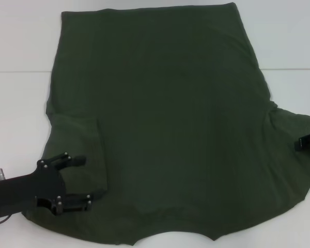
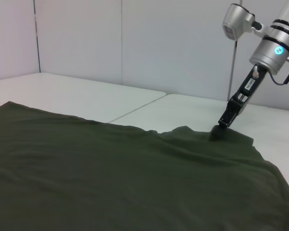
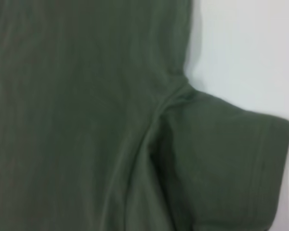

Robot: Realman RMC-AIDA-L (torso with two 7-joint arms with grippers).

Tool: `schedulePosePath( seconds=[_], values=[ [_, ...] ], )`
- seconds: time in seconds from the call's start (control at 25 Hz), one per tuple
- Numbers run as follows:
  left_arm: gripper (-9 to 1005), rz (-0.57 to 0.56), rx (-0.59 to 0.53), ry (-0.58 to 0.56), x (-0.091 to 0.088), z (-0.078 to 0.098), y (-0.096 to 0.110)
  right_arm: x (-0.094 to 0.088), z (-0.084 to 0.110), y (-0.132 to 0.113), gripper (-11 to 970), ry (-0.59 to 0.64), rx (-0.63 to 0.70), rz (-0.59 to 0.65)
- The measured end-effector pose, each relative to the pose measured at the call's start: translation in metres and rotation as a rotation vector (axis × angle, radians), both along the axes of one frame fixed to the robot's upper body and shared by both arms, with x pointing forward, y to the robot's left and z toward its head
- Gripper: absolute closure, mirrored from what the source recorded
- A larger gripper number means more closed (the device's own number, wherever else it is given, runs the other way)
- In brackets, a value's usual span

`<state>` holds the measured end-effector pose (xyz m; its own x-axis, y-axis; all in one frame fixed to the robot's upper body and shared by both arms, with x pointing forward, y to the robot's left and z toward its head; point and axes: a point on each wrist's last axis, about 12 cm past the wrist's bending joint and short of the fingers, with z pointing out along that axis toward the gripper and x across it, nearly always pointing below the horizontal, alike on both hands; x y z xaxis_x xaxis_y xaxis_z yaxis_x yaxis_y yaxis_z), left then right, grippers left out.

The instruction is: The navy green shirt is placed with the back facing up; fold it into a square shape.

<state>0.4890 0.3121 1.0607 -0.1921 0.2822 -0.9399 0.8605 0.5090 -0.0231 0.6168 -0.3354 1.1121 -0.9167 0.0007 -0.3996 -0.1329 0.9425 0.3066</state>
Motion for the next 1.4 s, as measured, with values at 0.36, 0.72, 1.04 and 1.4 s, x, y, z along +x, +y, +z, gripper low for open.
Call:
schedulePosePath(
  seconds=[0.36,0.72,1.04,1.4],
  values=[
    [75,0.003,0.004,-0.002,-0.002,-0.001,0.001,0.002,-0.001,0.006,669,0.009,-0.015,0.011],
    [75,0.006,0.003,-0.003,-0.003,-0.002,0.002,0.002,0.0,0.006,862,0.013,-0.014,0.014],
    [75,0.007,0.003,-0.003,-0.003,-0.002,0.002,0.0,0.008,-0.006,939,-0.006,-0.019,-0.007],
    [76,0.012,0.003,0.0,-0.005,-0.002,0.004,-0.003,0.038,-0.035,940,-0.094,-0.008,-0.082]
  ],
)
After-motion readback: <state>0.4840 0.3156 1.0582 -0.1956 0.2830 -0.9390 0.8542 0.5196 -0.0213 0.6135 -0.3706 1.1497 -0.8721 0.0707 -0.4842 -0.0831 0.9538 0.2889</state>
